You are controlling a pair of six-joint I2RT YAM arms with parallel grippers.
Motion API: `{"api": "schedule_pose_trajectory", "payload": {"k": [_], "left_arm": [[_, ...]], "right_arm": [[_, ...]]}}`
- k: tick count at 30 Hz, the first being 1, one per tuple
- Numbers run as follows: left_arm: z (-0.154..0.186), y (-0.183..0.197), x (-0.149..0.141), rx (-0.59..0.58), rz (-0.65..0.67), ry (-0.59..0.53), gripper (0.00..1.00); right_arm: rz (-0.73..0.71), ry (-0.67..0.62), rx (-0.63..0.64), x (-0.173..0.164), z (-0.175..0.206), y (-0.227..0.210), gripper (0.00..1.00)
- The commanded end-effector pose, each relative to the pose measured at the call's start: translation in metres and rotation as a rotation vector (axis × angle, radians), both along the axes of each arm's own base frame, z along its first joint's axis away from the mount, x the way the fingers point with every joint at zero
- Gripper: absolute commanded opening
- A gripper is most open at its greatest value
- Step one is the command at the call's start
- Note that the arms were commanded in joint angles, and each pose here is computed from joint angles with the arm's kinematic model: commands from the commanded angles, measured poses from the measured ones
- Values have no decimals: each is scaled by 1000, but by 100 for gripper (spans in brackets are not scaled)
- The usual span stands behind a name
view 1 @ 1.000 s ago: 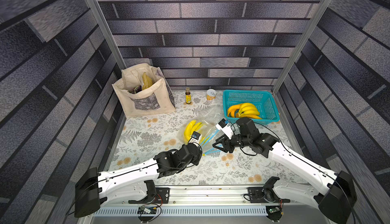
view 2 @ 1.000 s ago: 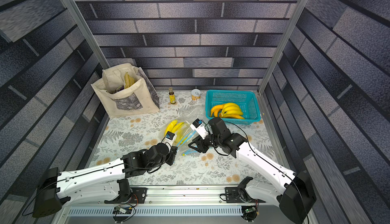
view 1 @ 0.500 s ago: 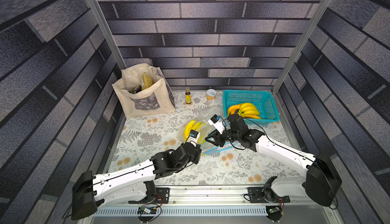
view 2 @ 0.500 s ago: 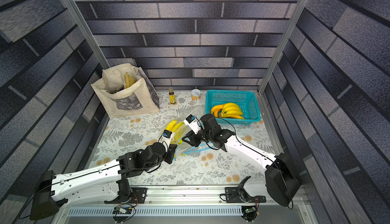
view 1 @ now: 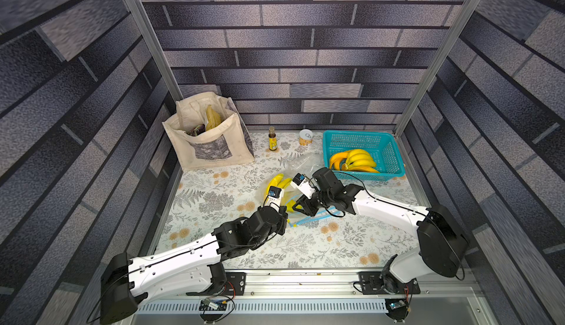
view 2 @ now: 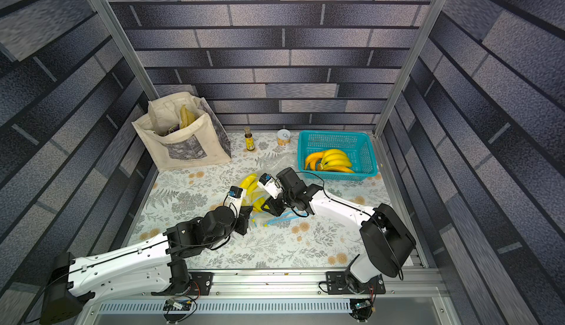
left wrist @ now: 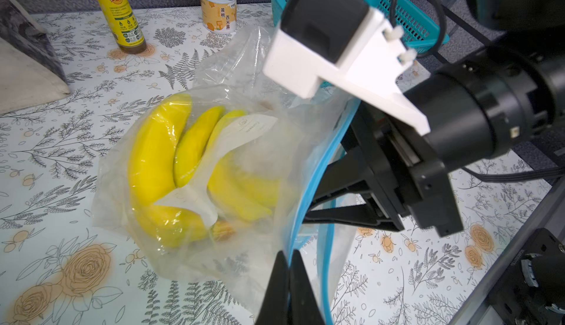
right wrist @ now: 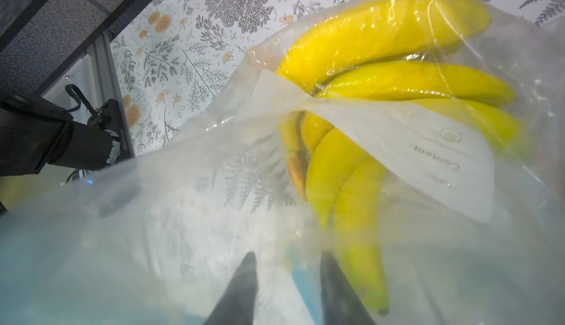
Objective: Open the zip-top bag and take out the banana
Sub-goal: Open the zipper of the food storage bag at the center of the board, then pick up the banana from the zipper food storage bag.
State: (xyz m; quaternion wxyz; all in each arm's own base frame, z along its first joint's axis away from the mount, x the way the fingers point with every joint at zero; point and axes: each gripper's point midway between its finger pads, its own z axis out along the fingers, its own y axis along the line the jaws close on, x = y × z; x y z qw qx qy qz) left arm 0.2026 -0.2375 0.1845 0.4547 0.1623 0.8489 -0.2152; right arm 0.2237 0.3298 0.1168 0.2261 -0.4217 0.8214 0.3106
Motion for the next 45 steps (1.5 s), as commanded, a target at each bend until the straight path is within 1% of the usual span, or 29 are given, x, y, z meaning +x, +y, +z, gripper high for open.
{"api": "schedule_pose_trajectory", "payload": {"k": [1, 3, 5, 8, 13, 18, 20, 25, 29, 32, 37, 40, 45], "left_arm": [[-5, 20, 4, 5, 70, 2, 0], [-6, 25, 4, 10, 83, 5, 0], [-7, 26, 3, 9, 81, 8, 0], [-11, 24, 1, 4, 70, 19, 0], [-23, 22, -2, 10, 59, 47, 0], [-27, 30, -5, -3, 75, 47, 0], [-27, 35, -6, -15, 87, 42, 0], [-27, 48, -11, -45, 110, 37, 0], [-29, 57, -13, -41, 127, 38, 0], [-29, 60, -14, -41, 134, 37, 0], [-33, 62, -14, -25, 139, 42, 0], [-34, 61, -13, -24, 142, 41, 0], [-34, 62, -13, -22, 145, 45, 0]], "right_arm": [[-7, 46, -141, -14, -33, -21, 35], [-3, 52, -187, -19, -42, -25, 36], [-2, 38, -203, -19, -46, -23, 36], [-13, 9, -189, -11, -42, -13, 36], [-21, -52, -145, 6, -30, 13, 40], [-23, -43, -188, 15, -52, 20, 43], [-29, -53, -175, 24, -51, 31, 44], [-37, -26, -259, 33, -76, 33, 43], [-10, 4, -280, 29, -82, 33, 40], [9, 39, -339, 22, -89, 26, 40], [21, 62, -432, 11, -96, 8, 41], [34, 80, -443, 3, -96, 6, 42], [49, 103, -476, -3, -106, 10, 42]]}}
